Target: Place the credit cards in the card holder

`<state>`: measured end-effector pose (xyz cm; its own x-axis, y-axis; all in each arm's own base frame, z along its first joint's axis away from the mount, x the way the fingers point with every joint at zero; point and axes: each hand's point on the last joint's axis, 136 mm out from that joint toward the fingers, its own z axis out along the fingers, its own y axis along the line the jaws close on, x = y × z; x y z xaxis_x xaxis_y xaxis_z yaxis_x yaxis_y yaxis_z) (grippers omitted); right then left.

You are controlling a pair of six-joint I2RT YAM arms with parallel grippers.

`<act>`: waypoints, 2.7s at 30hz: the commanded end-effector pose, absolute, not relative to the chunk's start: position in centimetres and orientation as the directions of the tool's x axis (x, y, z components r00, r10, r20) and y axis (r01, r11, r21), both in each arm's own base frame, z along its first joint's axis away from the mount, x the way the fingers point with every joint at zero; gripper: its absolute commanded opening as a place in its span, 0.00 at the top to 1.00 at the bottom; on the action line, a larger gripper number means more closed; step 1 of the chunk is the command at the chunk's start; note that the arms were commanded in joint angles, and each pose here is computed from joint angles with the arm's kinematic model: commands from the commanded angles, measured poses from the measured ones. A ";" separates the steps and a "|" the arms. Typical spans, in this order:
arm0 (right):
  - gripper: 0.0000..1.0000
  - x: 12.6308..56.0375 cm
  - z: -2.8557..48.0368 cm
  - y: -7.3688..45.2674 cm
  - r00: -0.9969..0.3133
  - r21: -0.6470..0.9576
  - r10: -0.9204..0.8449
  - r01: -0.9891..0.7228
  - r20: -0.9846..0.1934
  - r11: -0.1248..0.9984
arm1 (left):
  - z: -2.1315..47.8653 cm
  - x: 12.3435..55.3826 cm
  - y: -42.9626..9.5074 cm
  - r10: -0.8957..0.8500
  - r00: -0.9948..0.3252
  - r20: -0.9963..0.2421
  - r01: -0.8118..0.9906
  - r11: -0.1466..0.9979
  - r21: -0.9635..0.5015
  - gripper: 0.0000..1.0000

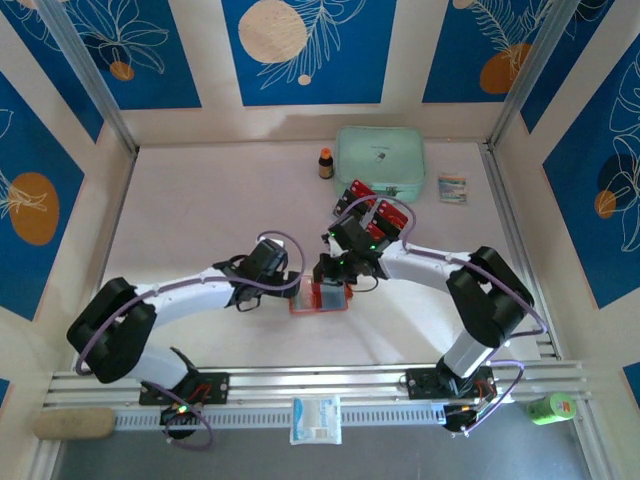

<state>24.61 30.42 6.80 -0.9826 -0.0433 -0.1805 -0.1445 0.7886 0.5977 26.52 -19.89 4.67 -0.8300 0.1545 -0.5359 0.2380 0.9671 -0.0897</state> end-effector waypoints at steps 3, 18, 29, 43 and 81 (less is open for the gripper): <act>0.99 24.0 5.9 29.5 -0.985 0.572 -0.073 -0.149 -0.153 0.807 | 3.7 25.1 -18.6 0.125 -0.860 -0.494 0.202 0.974 -0.105 0.00; 1.00 23.6 3.5 30.4 -0.989 0.564 -0.098 -0.142 -0.107 0.814 | 1.6 24.4 -17.7 0.145 -0.877 -0.459 0.195 0.979 -0.062 0.00; 1.00 23.1 2.2 31.1 -0.990 0.544 -0.118 -0.141 -0.077 0.827 | 1.3 24.5 -17.7 0.162 -0.875 -0.456 0.207 0.977 -0.050 0.00; 1.00 22.4 2.6 33.5 -0.983 0.558 -0.168 -0.177 -0.069 0.810 | 1.5 24.6 -17.8 0.163 -0.873 -0.460 0.210 0.976 -0.053 0.00; 0.99 23.0 5.5 29.5 -0.988 0.559 -0.071 -0.136 -0.136 0.818 | 3.2 25.3 -18.1 0.169 -0.857 -0.487 0.221 0.974 -0.050 0.00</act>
<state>22.93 28.53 3.79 -0.9920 -0.0551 -0.1136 -0.1087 0.8300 0.5471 25.57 -19.12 4.03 -0.8468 0.1496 -0.5105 0.2240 0.9707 -0.0872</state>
